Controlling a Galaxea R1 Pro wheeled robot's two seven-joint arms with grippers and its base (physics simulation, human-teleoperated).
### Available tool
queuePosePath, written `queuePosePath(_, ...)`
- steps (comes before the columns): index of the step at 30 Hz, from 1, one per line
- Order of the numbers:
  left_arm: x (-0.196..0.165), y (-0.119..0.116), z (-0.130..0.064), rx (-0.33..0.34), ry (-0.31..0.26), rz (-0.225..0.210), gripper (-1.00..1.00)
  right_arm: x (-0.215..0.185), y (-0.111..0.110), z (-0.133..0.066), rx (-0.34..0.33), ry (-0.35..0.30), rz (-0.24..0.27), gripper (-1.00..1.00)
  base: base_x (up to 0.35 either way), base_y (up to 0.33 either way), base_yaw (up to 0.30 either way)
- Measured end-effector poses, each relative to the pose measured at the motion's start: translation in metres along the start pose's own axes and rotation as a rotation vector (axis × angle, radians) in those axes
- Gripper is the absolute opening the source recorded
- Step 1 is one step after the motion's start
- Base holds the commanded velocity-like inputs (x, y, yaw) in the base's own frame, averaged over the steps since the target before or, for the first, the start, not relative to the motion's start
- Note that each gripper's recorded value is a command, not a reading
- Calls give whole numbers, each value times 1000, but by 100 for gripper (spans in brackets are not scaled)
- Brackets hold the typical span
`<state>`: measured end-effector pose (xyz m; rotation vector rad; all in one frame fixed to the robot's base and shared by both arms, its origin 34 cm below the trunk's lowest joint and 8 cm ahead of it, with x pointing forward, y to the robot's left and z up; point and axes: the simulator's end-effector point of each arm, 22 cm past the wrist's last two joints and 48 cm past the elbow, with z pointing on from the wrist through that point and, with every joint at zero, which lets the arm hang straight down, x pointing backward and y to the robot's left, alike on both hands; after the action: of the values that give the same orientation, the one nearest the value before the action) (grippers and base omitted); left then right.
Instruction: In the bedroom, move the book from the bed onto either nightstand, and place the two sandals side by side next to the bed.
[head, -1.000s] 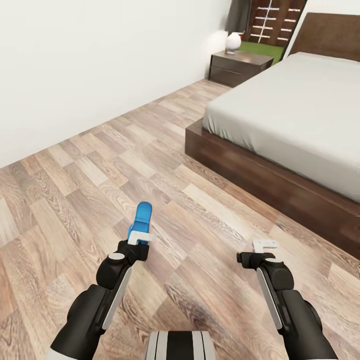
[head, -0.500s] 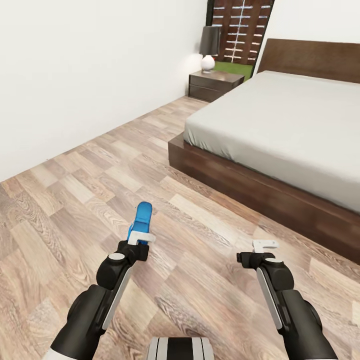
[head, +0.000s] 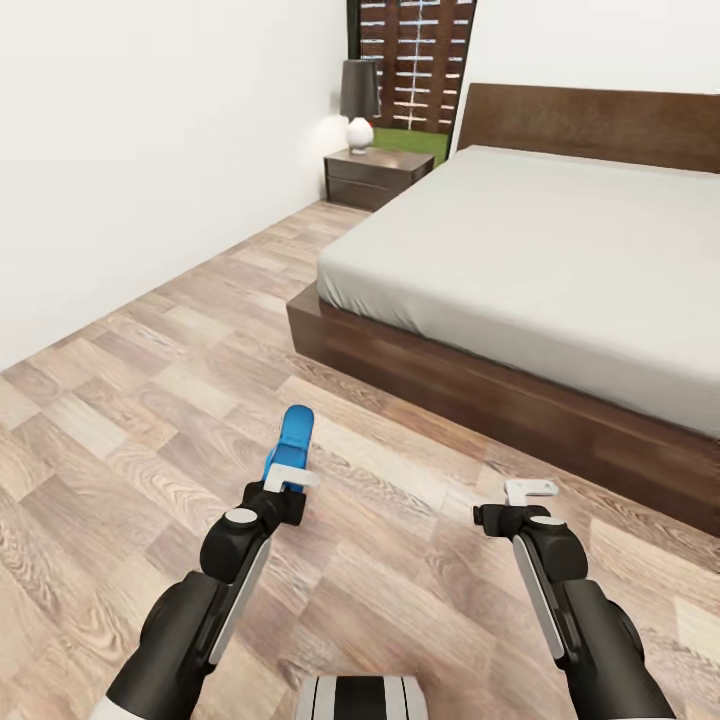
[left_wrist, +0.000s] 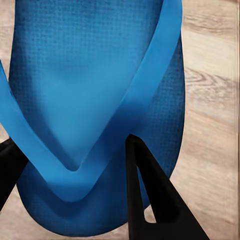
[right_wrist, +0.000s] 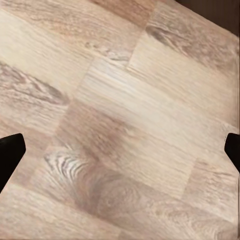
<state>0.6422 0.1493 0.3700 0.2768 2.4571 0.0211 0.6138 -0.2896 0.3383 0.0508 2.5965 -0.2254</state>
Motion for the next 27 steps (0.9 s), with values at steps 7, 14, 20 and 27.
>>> queuePosePath(7,-1,0,-1,0,-3,1,-100,-1,0,-1,0,-3,1,100,115,0,-278)
queuePosePath(14,-4,0,-3,-2,-8,2,-100,-4,-1,-3,0,-9,2,100,7,0,-259)
queuePosePath(20,-8,1,-6,-4,-17,2,-100,-7,-1,-6,3,-17,0,100,0,0,-74)
queuePosePath(27,-11,1,-9,-5,-25,3,-100,-11,-2,-10,2,-27,3,100,0,0,-208)
